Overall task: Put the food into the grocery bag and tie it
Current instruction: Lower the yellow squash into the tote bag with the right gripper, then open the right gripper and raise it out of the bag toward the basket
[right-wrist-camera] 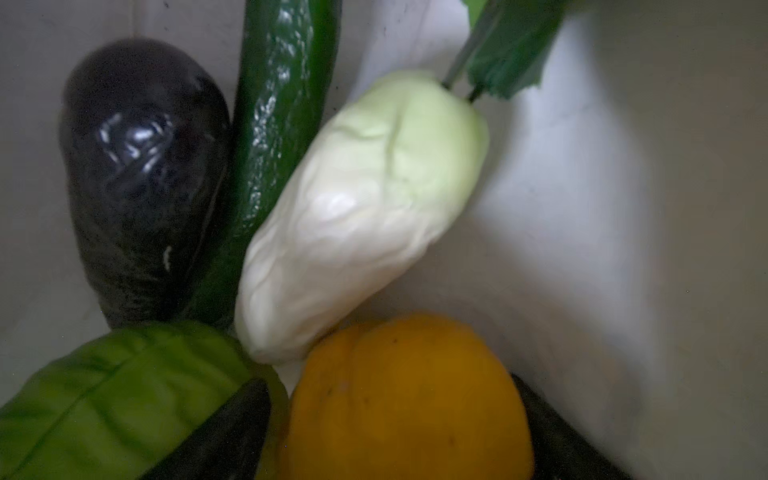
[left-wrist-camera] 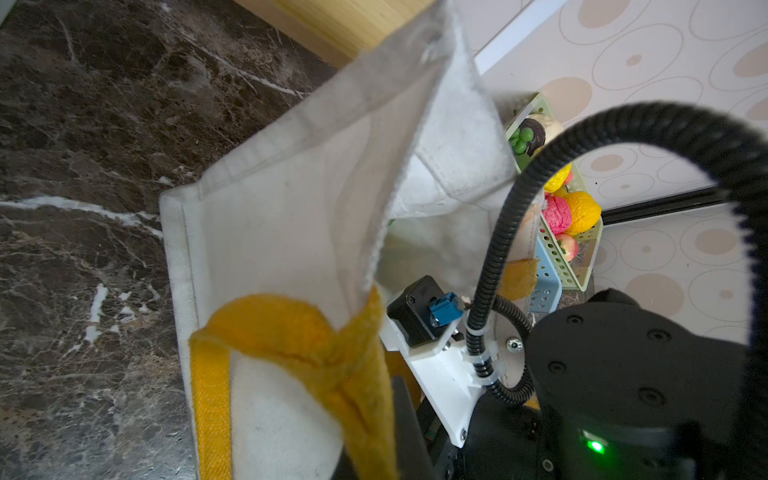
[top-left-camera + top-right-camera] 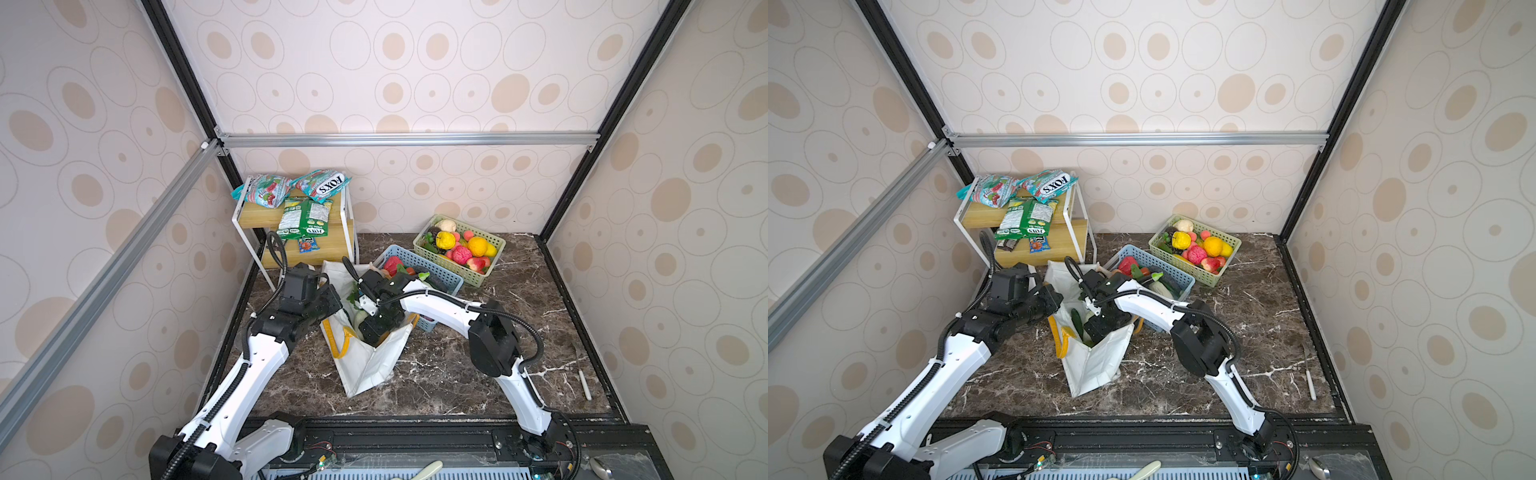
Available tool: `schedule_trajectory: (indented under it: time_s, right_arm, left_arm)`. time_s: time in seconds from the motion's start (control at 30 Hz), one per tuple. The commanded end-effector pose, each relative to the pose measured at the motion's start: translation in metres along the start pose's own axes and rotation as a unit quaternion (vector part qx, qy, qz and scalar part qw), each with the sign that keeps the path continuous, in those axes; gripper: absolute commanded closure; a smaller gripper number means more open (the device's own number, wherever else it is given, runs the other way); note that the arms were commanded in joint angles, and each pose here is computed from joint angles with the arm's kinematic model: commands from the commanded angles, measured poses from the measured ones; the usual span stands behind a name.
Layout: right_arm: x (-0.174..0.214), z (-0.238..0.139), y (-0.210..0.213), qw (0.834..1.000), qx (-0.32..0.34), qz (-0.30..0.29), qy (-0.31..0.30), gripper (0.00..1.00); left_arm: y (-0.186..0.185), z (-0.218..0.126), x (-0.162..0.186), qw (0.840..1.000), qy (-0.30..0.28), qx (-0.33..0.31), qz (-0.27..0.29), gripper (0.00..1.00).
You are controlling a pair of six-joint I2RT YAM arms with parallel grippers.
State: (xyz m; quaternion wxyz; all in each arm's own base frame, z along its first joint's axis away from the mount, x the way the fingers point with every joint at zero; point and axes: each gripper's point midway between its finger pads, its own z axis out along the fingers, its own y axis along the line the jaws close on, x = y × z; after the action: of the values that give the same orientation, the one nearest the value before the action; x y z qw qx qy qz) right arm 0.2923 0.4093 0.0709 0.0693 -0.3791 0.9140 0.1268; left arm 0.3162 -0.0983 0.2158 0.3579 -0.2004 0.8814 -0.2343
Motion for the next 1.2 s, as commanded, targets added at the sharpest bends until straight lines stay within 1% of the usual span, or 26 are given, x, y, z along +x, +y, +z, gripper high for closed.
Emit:
schedule_trajectory:
  time_s: [0.0, 0.13, 0.3, 0.63, 0.93, 1.07, 1.17]
  right_arm:
    - [-0.002, -0.018, 0.004, 1.000, -0.008, 0.008, -0.007, 0.09]
    - [-0.019, -0.045, 0.012, 0.998, -0.040, 0.017, -0.054, 0.07]
    - [-0.036, -0.081, 0.024, 0.992, -0.073, 0.013, -0.104, 0.07]
    - [-0.054, -0.137, 0.021, 0.980, -0.099, 0.028, -0.167, 0.06]
    - [-0.068, -0.175, 0.011, 0.967, -0.126, 0.054, -0.216, 0.05]
    - [-0.073, -0.184, 0.004, 0.962, -0.135, 0.064, -0.229, 0.05]
    - [-0.075, -0.186, -0.004, 0.962, -0.130, 0.070, -0.229, 0.05]
  left_arm:
    - [-0.005, -0.008, -0.010, 1.000, -0.029, 0.010, -0.003, 1.00]
    - [-0.002, -0.009, -0.009, 1.000, -0.029, 0.005, -0.003, 1.00]
    - [-0.001, -0.011, -0.008, 1.000, -0.031, 0.003, -0.001, 1.00]
    - [0.000, -0.009, -0.008, 0.999, -0.034, 0.005, 0.000, 1.00]
    - [-0.002, -0.010, -0.010, 0.999, -0.036, 0.006, 0.006, 1.00]
    - [-0.003, -0.010, -0.012, 0.999, -0.039, 0.007, 0.008, 1.00]
    - [-0.004, -0.009, -0.013, 0.999, -0.040, 0.010, 0.007, 1.00]
